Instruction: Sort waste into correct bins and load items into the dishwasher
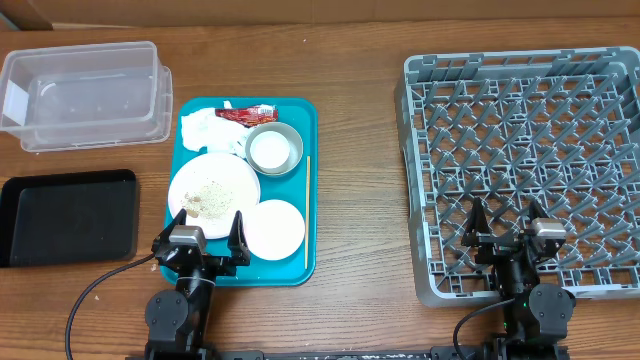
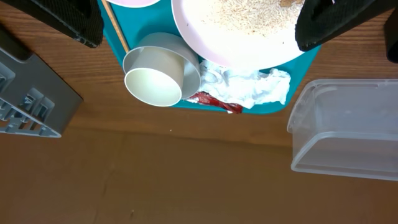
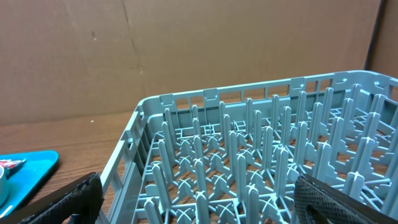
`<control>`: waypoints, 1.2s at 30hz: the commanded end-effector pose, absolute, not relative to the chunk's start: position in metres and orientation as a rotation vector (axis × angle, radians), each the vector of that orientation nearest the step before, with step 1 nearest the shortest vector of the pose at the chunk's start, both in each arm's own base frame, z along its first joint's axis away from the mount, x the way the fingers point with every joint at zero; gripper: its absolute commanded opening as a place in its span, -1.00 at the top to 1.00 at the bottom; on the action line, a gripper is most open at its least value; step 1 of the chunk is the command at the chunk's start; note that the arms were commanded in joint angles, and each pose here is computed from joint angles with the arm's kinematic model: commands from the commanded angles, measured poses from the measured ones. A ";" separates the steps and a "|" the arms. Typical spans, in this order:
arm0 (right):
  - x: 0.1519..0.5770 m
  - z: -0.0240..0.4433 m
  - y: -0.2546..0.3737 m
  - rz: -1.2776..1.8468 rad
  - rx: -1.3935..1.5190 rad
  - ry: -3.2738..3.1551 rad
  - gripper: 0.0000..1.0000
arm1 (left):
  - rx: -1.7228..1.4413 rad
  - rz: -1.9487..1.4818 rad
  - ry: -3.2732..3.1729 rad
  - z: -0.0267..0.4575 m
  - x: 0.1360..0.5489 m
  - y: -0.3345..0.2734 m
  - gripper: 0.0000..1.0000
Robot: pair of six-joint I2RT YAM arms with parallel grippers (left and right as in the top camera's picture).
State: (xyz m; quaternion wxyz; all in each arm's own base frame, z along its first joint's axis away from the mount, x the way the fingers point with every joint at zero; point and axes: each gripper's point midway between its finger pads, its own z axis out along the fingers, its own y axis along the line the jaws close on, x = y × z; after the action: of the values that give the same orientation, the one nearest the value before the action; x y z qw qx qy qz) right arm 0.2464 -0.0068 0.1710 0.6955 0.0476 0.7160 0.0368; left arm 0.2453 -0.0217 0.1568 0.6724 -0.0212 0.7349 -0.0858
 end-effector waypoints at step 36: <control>0.246 0.170 -0.008 0.067 0.097 1.591 -1.00 | -0.033 -1.183 1.636 0.192 0.202 -0.120 -1.00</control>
State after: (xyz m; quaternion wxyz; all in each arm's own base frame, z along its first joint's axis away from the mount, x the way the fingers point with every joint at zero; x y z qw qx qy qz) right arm 0.2464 -0.0068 0.1710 0.6955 0.0476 0.7160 0.0368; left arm 0.2194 -0.0982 0.1870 0.5657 -0.0669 0.6886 -0.4488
